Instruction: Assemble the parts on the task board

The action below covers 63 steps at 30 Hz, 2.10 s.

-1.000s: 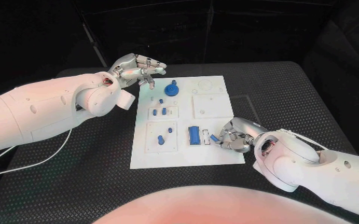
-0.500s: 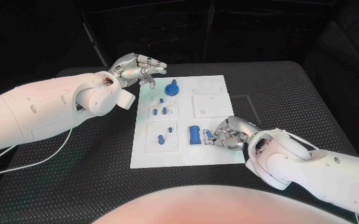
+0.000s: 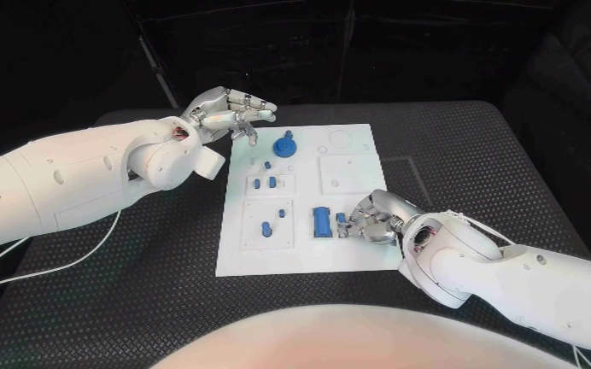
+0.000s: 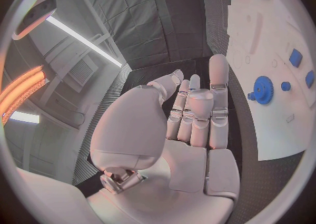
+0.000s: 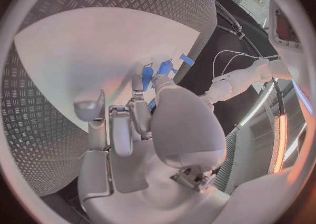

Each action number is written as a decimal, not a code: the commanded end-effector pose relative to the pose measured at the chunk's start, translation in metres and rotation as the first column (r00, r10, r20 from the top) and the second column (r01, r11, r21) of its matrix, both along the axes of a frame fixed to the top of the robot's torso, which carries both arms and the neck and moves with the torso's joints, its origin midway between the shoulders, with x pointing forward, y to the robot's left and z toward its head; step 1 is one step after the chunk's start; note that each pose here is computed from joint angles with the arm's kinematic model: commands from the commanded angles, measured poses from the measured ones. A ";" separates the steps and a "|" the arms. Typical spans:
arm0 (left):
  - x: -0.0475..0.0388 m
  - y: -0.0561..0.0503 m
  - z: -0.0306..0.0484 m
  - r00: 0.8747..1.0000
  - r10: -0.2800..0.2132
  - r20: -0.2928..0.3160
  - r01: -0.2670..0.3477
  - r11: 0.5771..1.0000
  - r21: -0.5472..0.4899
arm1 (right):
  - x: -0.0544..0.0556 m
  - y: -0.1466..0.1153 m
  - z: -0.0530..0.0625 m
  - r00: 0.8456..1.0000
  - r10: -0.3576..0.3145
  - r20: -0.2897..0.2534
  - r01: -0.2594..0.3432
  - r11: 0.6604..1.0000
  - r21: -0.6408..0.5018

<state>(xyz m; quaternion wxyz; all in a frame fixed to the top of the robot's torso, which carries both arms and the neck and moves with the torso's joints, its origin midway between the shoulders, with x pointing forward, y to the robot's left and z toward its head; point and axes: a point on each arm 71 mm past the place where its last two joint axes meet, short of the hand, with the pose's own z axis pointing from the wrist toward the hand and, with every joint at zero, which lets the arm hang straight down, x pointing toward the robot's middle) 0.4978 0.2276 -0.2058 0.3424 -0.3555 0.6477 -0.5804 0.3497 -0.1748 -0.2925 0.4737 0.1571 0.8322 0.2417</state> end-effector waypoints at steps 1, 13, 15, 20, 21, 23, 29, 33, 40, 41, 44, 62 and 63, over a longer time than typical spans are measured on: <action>-0.0001 -0.002 0.0014 1.000 -0.012 0.000 0.012 1.000 -0.011 | 0.000 0.002 -0.001 1.000 0.008 -0.003 -0.008 1.000 -0.007; -0.0001 -0.002 0.0011 1.000 -0.015 -0.004 0.014 1.000 -0.010 | 0.001 0.005 -0.001 1.000 0.012 0.004 -0.012 1.000 -0.004; 0.0000 -0.002 0.0010 1.000 -0.015 -0.004 0.015 1.000 -0.010 | 0.001 0.005 -0.001 1.000 0.013 0.004 -0.013 1.000 -0.003; 0.0001 -0.002 0.0010 1.000 -0.015 -0.004 0.015 1.000 -0.010 | 0.001 0.004 -0.001 1.000 0.014 0.008 -0.014 1.000 -0.006; 0.0001 -0.002 0.0009 1.000 -0.015 -0.004 0.015 1.000 -0.010 | 0.001 0.004 -0.001 1.000 0.013 0.010 -0.013 1.000 -0.007; 0.0002 -0.002 0.0009 1.000 -0.015 -0.004 0.015 1.000 -0.010 | 0.001 0.003 0.000 1.000 0.014 0.013 -0.014 1.000 -0.008; 0.0003 -0.002 0.0008 1.000 -0.015 -0.004 0.015 1.000 -0.010 | 0.002 0.001 0.000 1.000 0.016 0.025 -0.016 1.000 -0.012; 0.0003 -0.002 0.0007 1.000 -0.015 -0.004 0.015 1.000 -0.010 | 0.002 0.000 0.000 0.999 0.021 0.033 -0.021 1.000 -0.015; 0.0004 -0.002 0.0007 1.000 -0.014 -0.004 0.014 1.000 -0.010 | 0.003 -0.003 0.003 0.997 0.019 0.072 -0.020 1.000 0.014; 0.0005 -0.001 0.0007 1.000 -0.015 -0.004 0.015 1.000 -0.010 | 0.003 -0.003 0.003 0.997 0.019 0.074 -0.021 0.999 0.032; 0.0006 -0.001 0.0003 1.000 -0.012 -0.008 0.012 1.000 -0.015 | 0.004 -0.007 0.002 0.999 0.001 0.037 -0.005 0.995 0.103; 0.0061 0.014 -0.0061 0.995 0.090 -0.037 -0.092 0.993 -0.070 | 0.102 -0.070 0.039 0.978 -0.210 0.003 0.149 0.703 0.695; 0.0077 0.014 -0.0061 0.994 0.102 -0.036 -0.105 0.991 -0.078 | 0.108 -0.071 0.040 0.976 -0.217 0.012 0.145 0.691 0.708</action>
